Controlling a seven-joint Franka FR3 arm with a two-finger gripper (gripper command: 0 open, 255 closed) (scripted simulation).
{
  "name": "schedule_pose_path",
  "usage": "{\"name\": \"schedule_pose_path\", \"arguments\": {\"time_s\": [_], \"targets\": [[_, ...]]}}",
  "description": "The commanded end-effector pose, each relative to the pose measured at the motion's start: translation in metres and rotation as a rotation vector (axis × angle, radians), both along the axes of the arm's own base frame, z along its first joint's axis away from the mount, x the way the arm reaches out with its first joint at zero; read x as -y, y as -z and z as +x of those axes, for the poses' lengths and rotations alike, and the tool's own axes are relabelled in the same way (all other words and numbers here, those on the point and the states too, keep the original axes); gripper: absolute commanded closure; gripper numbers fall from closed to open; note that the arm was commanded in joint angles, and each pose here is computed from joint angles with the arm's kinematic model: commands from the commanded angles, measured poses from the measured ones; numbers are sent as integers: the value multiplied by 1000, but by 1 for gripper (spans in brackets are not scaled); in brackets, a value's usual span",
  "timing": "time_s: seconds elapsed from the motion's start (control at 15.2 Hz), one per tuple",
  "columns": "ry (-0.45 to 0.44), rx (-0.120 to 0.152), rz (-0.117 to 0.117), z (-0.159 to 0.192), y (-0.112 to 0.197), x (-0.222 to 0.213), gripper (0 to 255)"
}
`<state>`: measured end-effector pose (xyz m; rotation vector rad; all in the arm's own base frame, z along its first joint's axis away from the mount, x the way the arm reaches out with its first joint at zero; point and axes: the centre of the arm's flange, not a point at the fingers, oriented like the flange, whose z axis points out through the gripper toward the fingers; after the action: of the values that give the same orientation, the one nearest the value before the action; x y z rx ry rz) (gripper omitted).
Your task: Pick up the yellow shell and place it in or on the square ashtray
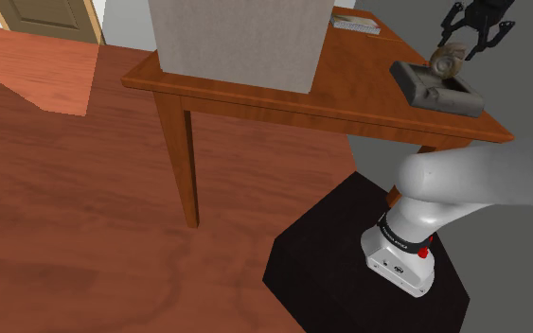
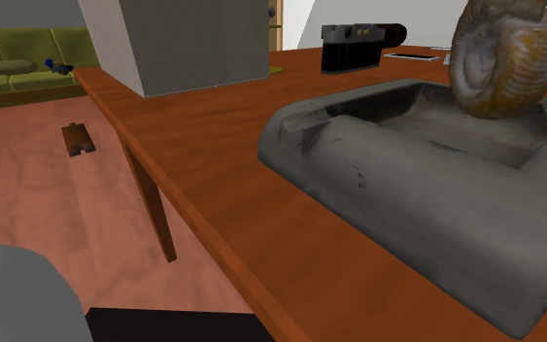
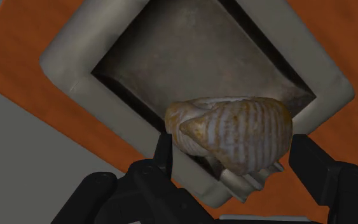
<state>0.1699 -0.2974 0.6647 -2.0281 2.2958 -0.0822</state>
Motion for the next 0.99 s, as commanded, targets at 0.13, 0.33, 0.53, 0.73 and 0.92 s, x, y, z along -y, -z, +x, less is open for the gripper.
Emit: {"name": "schedule_pose_path", "arguments": {"time_s": [0.13, 0.33, 0.53, 0.73, 0.92], "targets": [[0, 1, -1, 0, 21, 1, 255], [0, 1, -1, 0, 39, 1, 255], [0, 1, -1, 0, 38, 1, 255], [-129, 96, 51, -16, 23, -8, 0], [-322, 238, 128, -43, 4, -17, 0]]}}
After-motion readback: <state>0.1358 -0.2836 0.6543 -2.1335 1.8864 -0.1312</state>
